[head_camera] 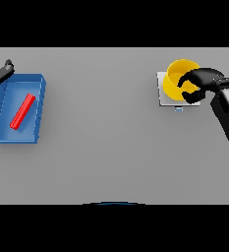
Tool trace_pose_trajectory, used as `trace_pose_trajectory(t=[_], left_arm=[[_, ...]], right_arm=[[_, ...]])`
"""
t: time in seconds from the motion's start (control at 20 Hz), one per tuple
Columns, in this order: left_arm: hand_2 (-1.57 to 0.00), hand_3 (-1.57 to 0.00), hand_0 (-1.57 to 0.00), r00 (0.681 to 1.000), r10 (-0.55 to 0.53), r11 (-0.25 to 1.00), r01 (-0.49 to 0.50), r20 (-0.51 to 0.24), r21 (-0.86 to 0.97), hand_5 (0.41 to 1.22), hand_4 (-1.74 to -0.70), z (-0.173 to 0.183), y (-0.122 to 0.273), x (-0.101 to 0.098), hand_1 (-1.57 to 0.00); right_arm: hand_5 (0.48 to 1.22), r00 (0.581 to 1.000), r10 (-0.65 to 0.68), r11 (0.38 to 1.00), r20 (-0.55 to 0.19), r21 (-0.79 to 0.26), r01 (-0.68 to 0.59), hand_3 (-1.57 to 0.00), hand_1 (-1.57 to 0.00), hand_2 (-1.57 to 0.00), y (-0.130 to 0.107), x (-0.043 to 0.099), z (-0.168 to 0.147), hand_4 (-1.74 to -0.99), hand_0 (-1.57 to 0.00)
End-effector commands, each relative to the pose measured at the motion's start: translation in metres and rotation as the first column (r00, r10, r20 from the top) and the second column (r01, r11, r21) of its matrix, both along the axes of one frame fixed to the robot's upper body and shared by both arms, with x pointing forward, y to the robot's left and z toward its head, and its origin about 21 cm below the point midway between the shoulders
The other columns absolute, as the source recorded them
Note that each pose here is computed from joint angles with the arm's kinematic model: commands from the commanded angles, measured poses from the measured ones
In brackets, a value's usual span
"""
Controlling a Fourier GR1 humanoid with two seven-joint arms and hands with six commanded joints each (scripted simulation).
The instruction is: Pick up the red beaker and tilt it to pour out 1 green nut into yellow bowl. Pick up the yellow bowl and place it on the metallic measuring scale.
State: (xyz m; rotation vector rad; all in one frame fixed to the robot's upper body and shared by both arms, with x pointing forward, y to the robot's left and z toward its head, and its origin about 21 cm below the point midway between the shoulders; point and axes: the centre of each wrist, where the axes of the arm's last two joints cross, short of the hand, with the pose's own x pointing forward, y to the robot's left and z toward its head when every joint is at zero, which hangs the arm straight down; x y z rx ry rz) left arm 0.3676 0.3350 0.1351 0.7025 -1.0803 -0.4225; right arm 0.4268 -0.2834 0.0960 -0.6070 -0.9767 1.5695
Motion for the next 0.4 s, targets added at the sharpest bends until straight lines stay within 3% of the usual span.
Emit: trace_pose_trajectory(t=[0.0,0.35], left_arm=[[0.0,0.0,0.0,1.0,-0.004,1.0,0.004,0.001,-0.008,0.771,-0.85,-0.0006,-0.0002,-0.0014,0.0],[0.0,0.0,0.0,1.0,-0.001,1.0,0.001,-0.001,0.009,0.768,-0.85,0.0023,-0.0008,-0.0081,0.0]], right_arm=[[0.836,1.0,-0.004,1.0,-0.001,-0.011,0.004,-0.47,-0.18,-0.26,0.0005,-0.0004,-0.0018,-1.471,-0.24],[0.796,1.0,0.016,0.999,-0.005,-0.035,-0.016,-0.26,-0.04,-0.06,-0.0002,-0.0019,-0.0052,-1.414,-0.05]])
